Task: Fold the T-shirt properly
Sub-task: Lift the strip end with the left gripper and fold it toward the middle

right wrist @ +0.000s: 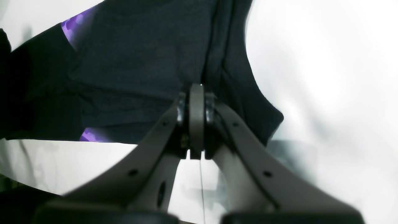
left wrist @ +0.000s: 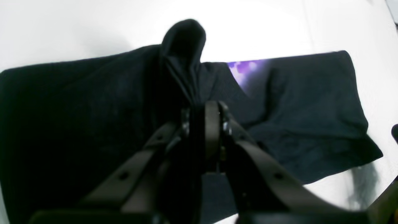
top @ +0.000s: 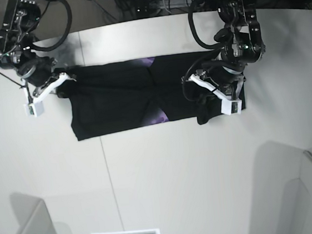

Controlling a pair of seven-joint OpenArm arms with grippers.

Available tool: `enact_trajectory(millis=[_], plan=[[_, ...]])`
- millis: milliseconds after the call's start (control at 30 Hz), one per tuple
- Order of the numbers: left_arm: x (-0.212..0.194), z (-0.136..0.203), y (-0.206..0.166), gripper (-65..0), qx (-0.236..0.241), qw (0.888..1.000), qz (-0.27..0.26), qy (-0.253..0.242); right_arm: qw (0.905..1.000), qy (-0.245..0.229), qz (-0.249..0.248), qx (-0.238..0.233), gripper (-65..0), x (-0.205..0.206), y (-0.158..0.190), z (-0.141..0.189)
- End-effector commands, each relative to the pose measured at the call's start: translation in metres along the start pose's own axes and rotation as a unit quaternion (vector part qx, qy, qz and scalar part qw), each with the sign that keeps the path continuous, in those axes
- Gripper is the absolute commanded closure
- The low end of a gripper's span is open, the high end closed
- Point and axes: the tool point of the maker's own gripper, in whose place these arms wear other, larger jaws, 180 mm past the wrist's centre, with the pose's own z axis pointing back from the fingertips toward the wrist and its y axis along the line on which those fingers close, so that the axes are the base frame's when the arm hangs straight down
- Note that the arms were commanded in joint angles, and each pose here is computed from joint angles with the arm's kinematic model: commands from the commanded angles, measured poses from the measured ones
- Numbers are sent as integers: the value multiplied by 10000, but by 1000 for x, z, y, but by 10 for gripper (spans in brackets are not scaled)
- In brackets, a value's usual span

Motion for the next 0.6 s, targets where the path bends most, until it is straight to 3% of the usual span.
enact_trajectory(millis=[0,200,567], plan=[[10,0,-9,0,-135,9997,-52,-178,9998,-190,74,40,0,11,2,3],[-8,-12,-12,0,-202,9997,120,92,9998,-201,71,34,0,12,2,3],[-6,-12,-12,0,-209,9997,129,57,9997,-213,68,44,0,12,3,3]])
